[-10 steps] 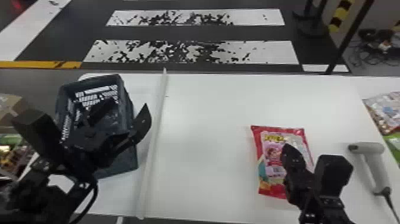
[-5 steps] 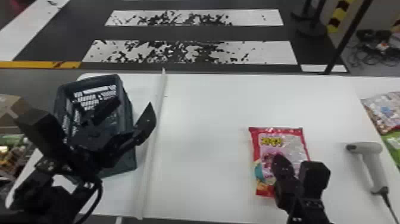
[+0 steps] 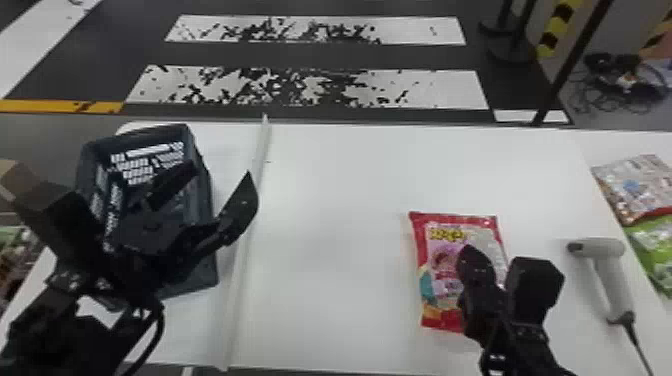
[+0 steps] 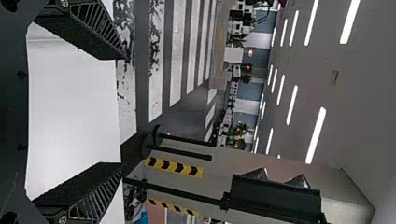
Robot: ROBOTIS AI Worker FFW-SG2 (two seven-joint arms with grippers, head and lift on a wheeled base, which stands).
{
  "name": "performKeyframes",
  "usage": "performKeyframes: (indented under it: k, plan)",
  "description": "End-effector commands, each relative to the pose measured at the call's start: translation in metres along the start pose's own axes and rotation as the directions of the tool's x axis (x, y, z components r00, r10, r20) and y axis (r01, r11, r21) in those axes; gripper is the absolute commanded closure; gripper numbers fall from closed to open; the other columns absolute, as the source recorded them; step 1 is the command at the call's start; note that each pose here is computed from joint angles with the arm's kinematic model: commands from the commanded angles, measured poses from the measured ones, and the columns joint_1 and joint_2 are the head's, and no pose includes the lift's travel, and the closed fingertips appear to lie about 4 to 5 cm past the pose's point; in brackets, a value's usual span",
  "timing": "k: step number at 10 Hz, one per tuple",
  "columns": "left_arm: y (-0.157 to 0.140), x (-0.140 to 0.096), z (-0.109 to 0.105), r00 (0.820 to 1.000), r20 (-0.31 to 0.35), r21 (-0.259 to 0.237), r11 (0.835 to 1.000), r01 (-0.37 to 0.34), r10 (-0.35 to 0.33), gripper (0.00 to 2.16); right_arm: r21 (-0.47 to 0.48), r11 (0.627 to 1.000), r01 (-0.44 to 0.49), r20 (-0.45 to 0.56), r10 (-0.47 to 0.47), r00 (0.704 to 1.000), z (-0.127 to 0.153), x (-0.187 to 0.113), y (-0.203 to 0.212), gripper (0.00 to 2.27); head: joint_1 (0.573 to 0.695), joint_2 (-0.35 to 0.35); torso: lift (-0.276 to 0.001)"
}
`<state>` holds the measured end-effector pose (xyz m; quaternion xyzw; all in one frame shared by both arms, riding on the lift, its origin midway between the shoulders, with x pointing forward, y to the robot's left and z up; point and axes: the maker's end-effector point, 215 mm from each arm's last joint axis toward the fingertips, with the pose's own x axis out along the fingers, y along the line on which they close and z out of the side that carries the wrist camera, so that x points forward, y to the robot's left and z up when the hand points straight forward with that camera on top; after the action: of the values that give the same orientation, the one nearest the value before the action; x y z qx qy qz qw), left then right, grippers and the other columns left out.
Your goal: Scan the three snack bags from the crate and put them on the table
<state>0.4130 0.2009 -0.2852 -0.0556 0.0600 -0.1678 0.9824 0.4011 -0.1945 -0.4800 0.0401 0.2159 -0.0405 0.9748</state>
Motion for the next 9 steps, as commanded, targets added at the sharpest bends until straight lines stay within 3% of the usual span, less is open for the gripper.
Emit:
performKeyframes:
  k: [1,2,3,4,7,9]
  plan:
    - [-0.004,0.0,-0.001,1.0,-0.002,-0.006,1.0,0.005,-0.005,0.06,0.01,1.0,0.027,0.061,-0.028,0.998,0.038,-0.008,-0.01,2.15,0.695,0.014,-0.094]
    - [-0.006,-0.001,-0.003,1.0,-0.005,-0.008,1.0,0.007,-0.007,0.06,0.006,0.998,0.061,0.091,-0.061,0.994,0.057,-0.01,-0.026,2.07,0.695,0.0,-0.094]
    - [-0.008,-0.003,-0.003,1.0,-0.007,-0.009,1.0,0.009,-0.009,0.06,0.001,0.993,0.117,0.114,-0.117,0.987,0.075,-0.01,-0.059,1.23,0.695,-0.019,-0.094]
    - [-0.007,-0.005,-0.008,1.0,-0.018,-0.014,1.0,0.004,-0.005,0.06,-0.008,0.985,0.175,0.135,-0.172,0.976,0.089,-0.011,-0.096,0.03,0.695,-0.052,-0.094]
    - [-0.006,-0.004,-0.016,0.999,-0.027,-0.027,0.999,-0.018,0.017,0.06,-0.031,0.973,0.229,0.135,-0.223,0.965,0.109,-0.009,-0.186,0.03,0.695,-0.184,-0.094]
    - [-0.002,-0.005,-0.02,0.999,-0.032,-0.044,0.998,-0.038,0.036,0.06,-0.068,0.971,0.228,0.101,-0.221,0.97,0.098,0.001,-0.223,0.03,0.695,-0.251,-0.094]
